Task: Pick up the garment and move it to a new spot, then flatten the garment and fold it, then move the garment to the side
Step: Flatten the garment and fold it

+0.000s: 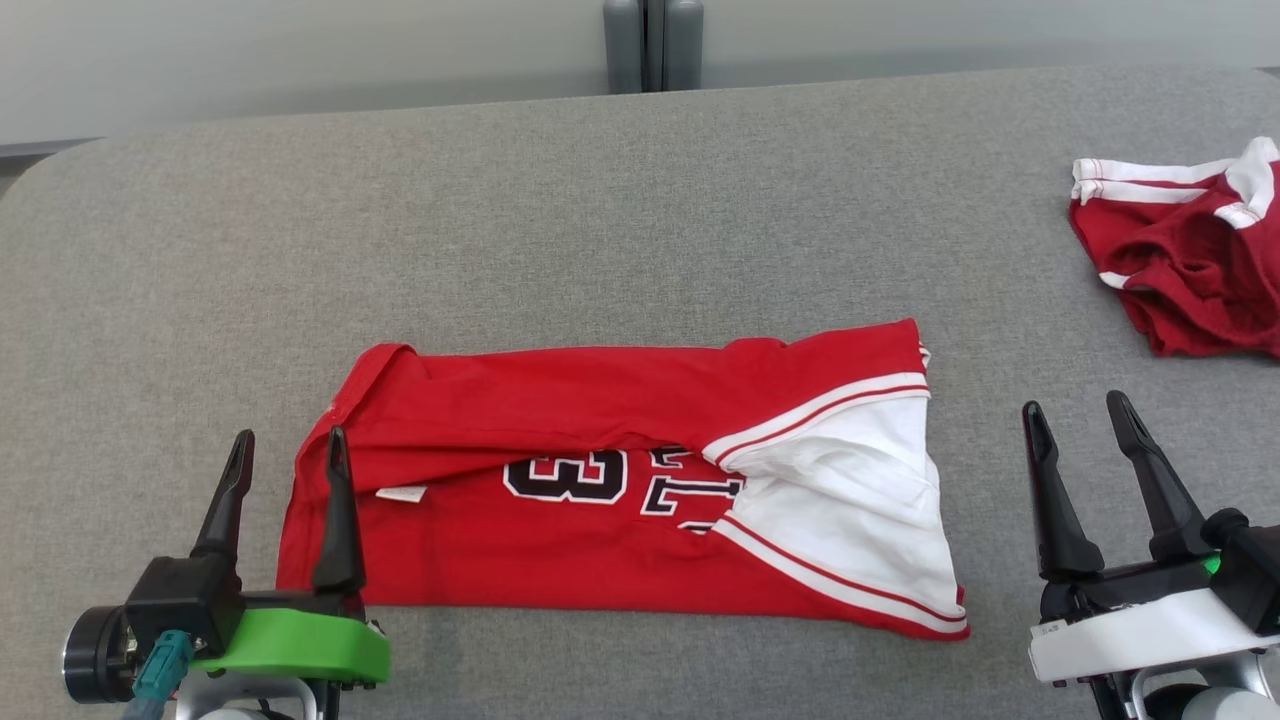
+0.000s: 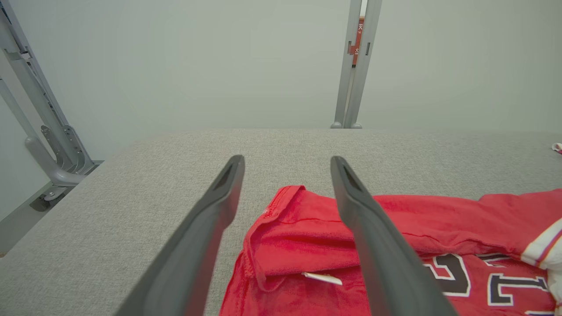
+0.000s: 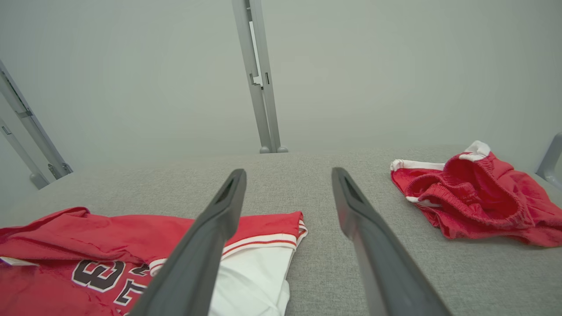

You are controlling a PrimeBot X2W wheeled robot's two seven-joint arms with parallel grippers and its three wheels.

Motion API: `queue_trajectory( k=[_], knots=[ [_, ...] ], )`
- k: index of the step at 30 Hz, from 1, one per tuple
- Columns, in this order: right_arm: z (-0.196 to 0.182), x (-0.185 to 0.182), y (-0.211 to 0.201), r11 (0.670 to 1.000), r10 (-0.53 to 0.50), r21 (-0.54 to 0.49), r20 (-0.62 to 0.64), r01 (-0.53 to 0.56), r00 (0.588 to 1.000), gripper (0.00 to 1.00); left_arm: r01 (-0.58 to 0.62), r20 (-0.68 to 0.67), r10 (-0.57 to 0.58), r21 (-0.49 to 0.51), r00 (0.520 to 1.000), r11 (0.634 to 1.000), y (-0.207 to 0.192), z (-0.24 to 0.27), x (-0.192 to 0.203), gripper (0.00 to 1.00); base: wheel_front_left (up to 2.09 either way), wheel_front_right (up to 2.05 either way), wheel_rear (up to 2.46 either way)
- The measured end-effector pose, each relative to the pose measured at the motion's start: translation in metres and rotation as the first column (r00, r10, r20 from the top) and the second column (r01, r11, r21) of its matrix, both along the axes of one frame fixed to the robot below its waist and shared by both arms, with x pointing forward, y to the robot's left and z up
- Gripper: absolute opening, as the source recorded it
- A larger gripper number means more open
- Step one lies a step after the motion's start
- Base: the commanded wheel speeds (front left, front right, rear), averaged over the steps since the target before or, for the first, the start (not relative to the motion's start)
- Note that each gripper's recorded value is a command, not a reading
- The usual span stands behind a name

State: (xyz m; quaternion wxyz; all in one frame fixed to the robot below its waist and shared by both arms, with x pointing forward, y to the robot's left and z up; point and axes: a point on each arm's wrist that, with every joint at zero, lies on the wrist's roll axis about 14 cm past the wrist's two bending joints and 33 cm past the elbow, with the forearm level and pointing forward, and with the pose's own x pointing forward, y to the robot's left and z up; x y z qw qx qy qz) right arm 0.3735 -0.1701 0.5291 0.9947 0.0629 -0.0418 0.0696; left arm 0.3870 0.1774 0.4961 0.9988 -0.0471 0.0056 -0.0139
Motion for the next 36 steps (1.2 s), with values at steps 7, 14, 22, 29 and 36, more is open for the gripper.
queue_trajectory(
  k=[7,14,22,29,36],
  knots=[
    [-0.046,0.002,-0.012,1.000,-0.019,-0.027,-0.148,0.016,0.989,1.00,0.006,0.011,-0.006,-0.003,1.000,1.000,-0.003,0.002,0.007,1.00,0.00,0.00,0.00],
    [-0.110,0.011,0.004,0.999,0.029,0.025,-0.318,-0.022,0.948,1.00,0.015,0.029,-0.015,-0.002,0.999,1.000,-0.006,0.002,0.023,1.00,0.00,0.00,0.00],
    [-0.158,0.016,0.049,0.988,0.148,0.113,-0.446,-0.108,0.883,1.00,0.000,0.009,0.000,0.004,1.000,1.000,-0.002,-0.009,0.027,1.00,0.00,0.00,0.00],
    [-0.158,0.016,0.068,0.973,0.212,0.178,-0.447,-0.146,0.869,0.00,-0.008,0.011,0.008,0.006,1.000,1.000,0.002,-0.009,0.026,1.00,0.00,0.00,0.00],
    [-0.136,0.025,0.023,0.990,0.117,0.121,-0.365,-0.078,0.924,0.00,-0.006,0.030,0.006,0.004,1.000,1.000,0.000,-0.003,0.026,1.00,0.00,0.00,0.00]
  ],
)
